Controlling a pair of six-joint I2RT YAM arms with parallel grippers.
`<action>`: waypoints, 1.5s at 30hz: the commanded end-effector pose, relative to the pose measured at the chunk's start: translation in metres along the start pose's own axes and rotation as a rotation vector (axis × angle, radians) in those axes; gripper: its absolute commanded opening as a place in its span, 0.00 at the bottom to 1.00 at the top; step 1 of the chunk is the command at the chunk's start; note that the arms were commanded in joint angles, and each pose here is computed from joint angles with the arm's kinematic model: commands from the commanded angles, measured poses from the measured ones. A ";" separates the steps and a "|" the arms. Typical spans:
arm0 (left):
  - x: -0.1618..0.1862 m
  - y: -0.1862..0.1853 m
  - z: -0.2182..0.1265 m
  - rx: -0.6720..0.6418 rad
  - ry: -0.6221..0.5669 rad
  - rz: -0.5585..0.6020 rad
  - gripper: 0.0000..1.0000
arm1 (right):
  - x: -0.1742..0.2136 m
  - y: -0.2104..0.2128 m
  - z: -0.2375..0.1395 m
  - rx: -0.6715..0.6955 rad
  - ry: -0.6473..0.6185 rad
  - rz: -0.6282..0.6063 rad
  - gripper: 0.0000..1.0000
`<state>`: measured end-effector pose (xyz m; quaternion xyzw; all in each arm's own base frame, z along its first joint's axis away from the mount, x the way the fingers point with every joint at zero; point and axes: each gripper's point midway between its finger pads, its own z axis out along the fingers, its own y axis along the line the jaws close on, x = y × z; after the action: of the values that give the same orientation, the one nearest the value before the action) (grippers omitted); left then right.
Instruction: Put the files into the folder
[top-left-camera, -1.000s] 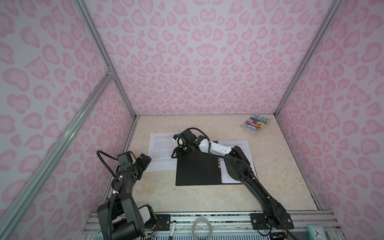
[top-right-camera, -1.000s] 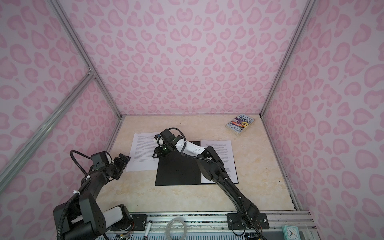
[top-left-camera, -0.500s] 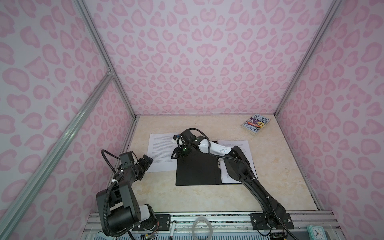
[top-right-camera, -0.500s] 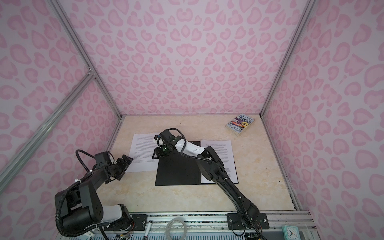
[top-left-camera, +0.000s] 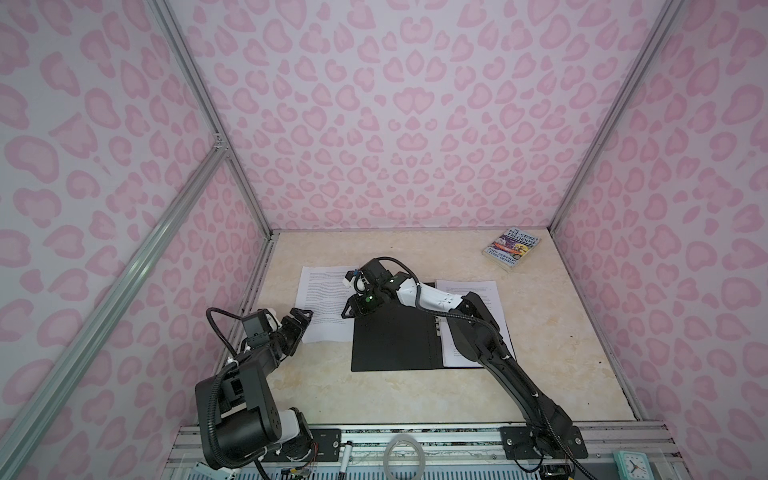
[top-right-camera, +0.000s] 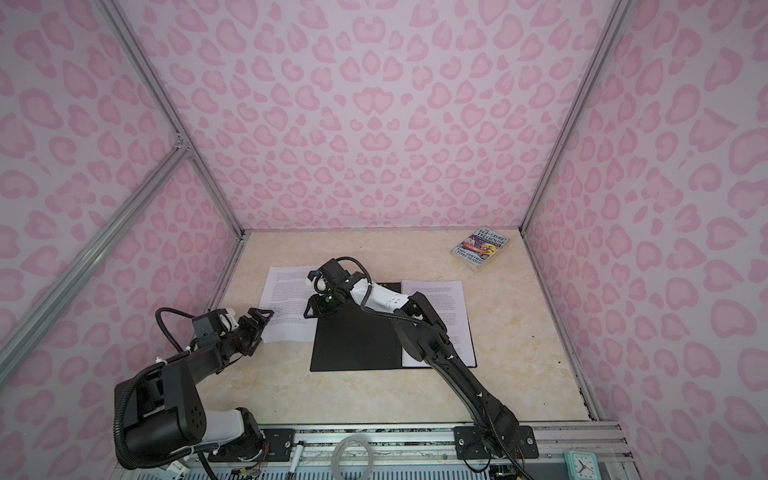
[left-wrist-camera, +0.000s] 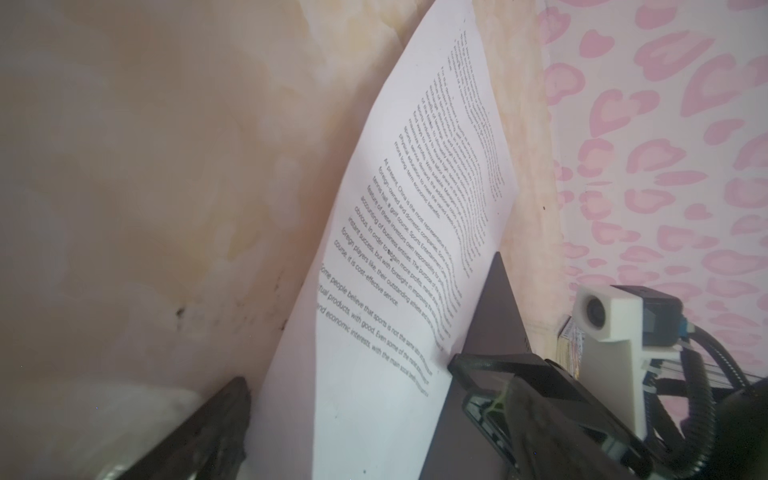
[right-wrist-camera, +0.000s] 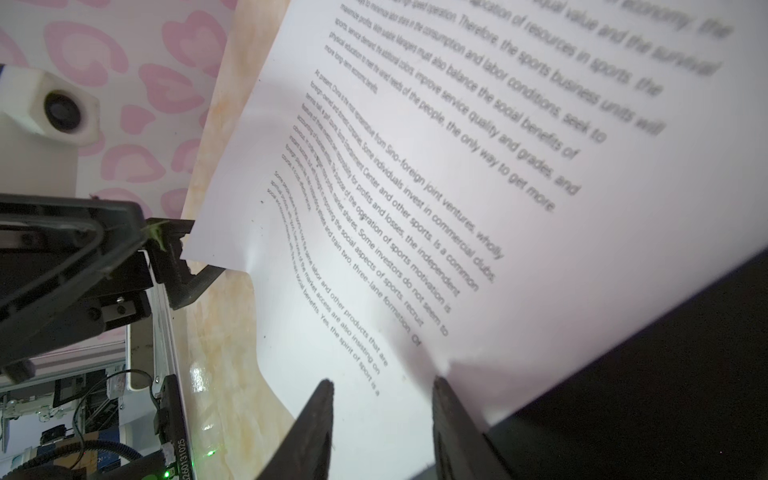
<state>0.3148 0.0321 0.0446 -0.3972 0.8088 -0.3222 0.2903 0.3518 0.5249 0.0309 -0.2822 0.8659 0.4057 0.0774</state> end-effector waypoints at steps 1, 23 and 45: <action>0.009 0.017 0.003 -0.061 0.027 -0.081 0.99 | 0.019 -0.013 0.010 0.019 0.057 0.045 0.41; -0.005 0.046 -0.010 -0.264 -0.065 -0.067 0.65 | 0.017 -0.013 0.009 0.004 0.055 0.058 0.39; -0.027 0.054 -0.016 -0.339 -0.126 -0.064 0.99 | 0.017 -0.014 0.006 -0.014 0.049 0.062 0.38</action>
<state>0.3078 0.0896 0.0394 -0.4732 0.8059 -0.1761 0.3092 0.3492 0.5245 0.0286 -0.2801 0.8572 0.4275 0.0632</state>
